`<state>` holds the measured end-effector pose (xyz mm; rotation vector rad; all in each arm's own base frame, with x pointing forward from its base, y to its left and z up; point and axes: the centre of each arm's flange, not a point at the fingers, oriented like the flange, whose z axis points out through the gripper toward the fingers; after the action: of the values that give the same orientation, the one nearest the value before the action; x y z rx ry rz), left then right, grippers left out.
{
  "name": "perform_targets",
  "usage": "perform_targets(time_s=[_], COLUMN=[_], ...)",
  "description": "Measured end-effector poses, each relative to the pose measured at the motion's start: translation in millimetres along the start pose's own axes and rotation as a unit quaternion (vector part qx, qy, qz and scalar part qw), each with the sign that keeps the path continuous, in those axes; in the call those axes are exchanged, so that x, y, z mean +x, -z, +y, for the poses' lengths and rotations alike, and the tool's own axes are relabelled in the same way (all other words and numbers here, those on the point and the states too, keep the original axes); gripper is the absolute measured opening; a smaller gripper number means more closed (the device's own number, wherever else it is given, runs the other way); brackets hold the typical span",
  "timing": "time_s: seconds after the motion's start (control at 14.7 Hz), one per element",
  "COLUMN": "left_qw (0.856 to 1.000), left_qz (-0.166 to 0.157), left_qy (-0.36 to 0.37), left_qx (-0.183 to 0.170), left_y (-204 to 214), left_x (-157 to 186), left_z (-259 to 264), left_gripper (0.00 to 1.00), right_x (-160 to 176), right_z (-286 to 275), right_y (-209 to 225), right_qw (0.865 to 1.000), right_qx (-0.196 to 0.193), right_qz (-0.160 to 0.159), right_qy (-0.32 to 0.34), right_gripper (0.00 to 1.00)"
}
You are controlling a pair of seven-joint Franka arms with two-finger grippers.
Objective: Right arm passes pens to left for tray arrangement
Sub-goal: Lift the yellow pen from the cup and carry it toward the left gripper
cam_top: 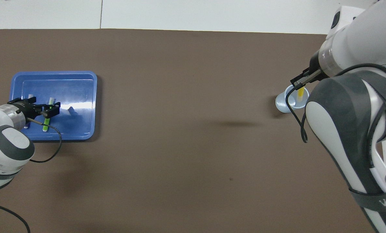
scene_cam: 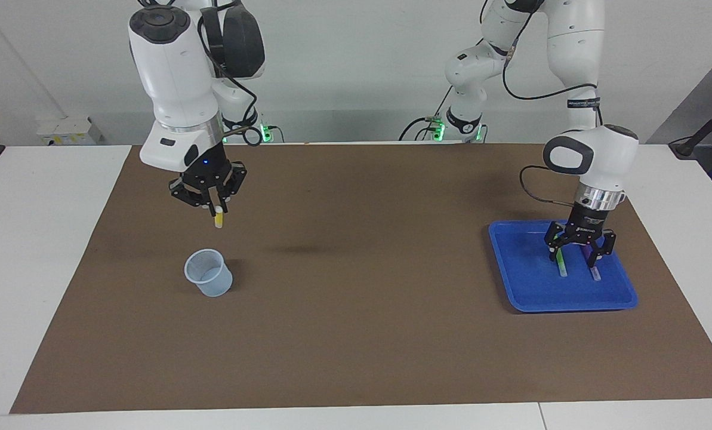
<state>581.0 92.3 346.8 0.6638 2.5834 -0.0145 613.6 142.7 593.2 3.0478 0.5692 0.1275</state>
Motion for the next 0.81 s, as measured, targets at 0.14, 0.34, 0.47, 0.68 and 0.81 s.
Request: perform_targets(time_s=[0.14,0.34,0.47,0.68,0.81], left_qw=[0.996,0.977,0.964,0.941,0.917], left_qz=[0.038,0.071,0.069,0.071,0.075], left_qy=[-0.084,-0.203,-0.258,-0.331,-0.391], left_qx=[0.007,0.0,-0.002,0.01,0.024], left_y=[9.9,23.0,26.6,27.1,25.0], left_x=[-20.6,-45.9,-53.3,-61.6,-62.5], left_z=[-0.8,-2.2,-2.8,-8.6,-13.4], left_gripper=[1.0,1.0,1.0,1.0,1.0], right_x=[3.7,10.6,15.6,27.8,27.0], right_z=[-20.2,-37.6,-54.1,-93.8,-130.8], right_y=[1.5,3.1,0.8,-1.3,-7.3], right_qw=[0.998,0.983,0.966,0.899,0.869], right_qx=[0.019,0.084,0.122,0.204,0.227], right_qz=[0.007,0.024,0.028,0.051,0.067], right_qy=[-0.053,-0.16,-0.226,-0.385,-0.434], right_gripper=[0.18,0.18,0.18,0.18,0.18])
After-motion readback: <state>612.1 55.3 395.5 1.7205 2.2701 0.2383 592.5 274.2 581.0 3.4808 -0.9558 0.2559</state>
